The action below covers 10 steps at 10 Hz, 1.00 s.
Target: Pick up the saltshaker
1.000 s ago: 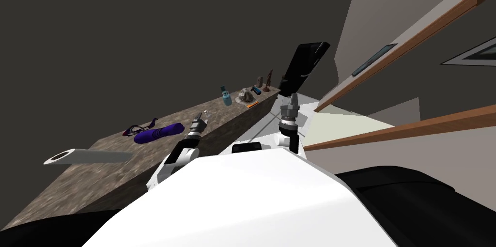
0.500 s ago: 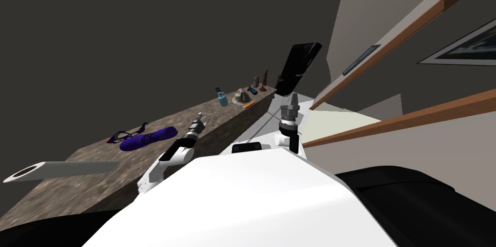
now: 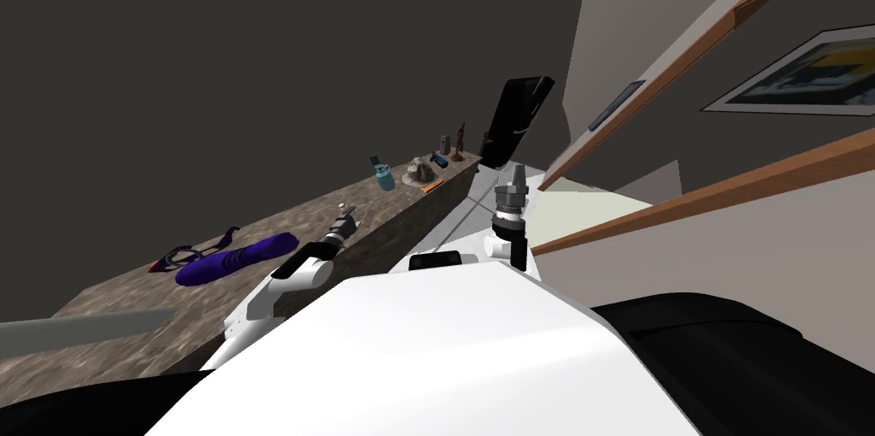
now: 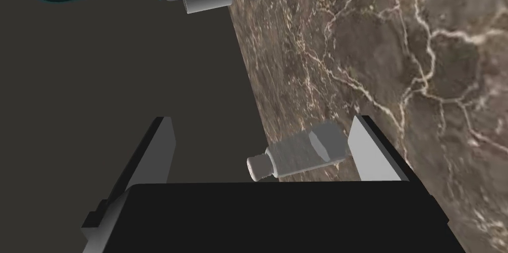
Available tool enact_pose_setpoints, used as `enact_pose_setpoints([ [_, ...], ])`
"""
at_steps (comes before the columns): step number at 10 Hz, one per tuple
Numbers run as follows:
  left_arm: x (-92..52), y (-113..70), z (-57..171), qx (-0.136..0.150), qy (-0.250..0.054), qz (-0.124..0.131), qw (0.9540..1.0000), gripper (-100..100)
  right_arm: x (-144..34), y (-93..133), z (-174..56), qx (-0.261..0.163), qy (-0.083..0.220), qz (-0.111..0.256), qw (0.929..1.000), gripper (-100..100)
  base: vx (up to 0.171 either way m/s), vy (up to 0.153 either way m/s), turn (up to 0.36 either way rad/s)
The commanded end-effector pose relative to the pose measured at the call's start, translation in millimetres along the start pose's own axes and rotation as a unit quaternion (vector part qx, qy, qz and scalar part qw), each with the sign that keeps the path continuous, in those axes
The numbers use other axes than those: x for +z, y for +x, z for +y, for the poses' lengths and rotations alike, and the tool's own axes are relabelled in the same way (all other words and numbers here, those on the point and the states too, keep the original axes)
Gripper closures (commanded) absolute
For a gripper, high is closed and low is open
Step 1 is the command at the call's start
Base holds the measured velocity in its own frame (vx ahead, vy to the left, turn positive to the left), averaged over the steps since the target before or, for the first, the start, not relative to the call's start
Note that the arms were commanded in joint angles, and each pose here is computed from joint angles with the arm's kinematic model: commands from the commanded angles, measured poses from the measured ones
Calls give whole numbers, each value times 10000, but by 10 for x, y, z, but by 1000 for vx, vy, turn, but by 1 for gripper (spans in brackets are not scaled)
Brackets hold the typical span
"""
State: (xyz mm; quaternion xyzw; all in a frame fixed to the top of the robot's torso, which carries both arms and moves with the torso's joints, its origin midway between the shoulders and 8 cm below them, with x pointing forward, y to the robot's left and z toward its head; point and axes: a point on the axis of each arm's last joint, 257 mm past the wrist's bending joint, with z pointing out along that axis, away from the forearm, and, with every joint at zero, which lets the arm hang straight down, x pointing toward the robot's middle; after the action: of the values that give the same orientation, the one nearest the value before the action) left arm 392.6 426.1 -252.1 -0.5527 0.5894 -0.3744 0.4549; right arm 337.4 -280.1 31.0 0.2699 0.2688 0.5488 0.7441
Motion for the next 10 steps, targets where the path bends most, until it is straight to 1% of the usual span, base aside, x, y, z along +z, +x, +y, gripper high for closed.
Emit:
enact_pose_setpoints([
  [1,10,-78,80,39,-203,-7,9998,-100,0,0,0,0,0,0,10000,0,19,-41,-50],
  [2,23,-209,186,47,-470,-35,9989,-100,0,0,0,0,0,0,10000,0,26,-48,-95],
  [3,22,-219,201,75,-516,-34,9986,-100,0,0,0,0,0,0,10000,0,27,-36,-61],
  [4,25,-352,312,71,-803,-72,9967,-100,0,0,0,-1,0,0,10000,0,40,-45,-111],
  [5,24,-365,311,107,-825,-70,9965,-100,0,0,0,0,0,0,10000,0,35,-37,-50],
  [6,20,-491,414,72,-1092,-114,9939,-100,0,0,0,-1,0,0,10000,0,43,-49,-105],
  [7,17,-514,411,135,-1130,-113,9934,-100,0,0,0,0,0,0,10000,0,34,-39,-55],
  [8,6,-644,498,107,-1387,-162,9901,-100,0,0,0,-1,0,0,10000,0,31,-42,-90],
  [9,0,-665,501,158,-1433,-164,9894,-100,0,0,0,0,0,0,10000,0,27,-34,-45],
  [10,-18,-803,569,149,-1679,-216,9854,-100,0,0,0,-1,0,0,10000,0,39,-34,-98],
])
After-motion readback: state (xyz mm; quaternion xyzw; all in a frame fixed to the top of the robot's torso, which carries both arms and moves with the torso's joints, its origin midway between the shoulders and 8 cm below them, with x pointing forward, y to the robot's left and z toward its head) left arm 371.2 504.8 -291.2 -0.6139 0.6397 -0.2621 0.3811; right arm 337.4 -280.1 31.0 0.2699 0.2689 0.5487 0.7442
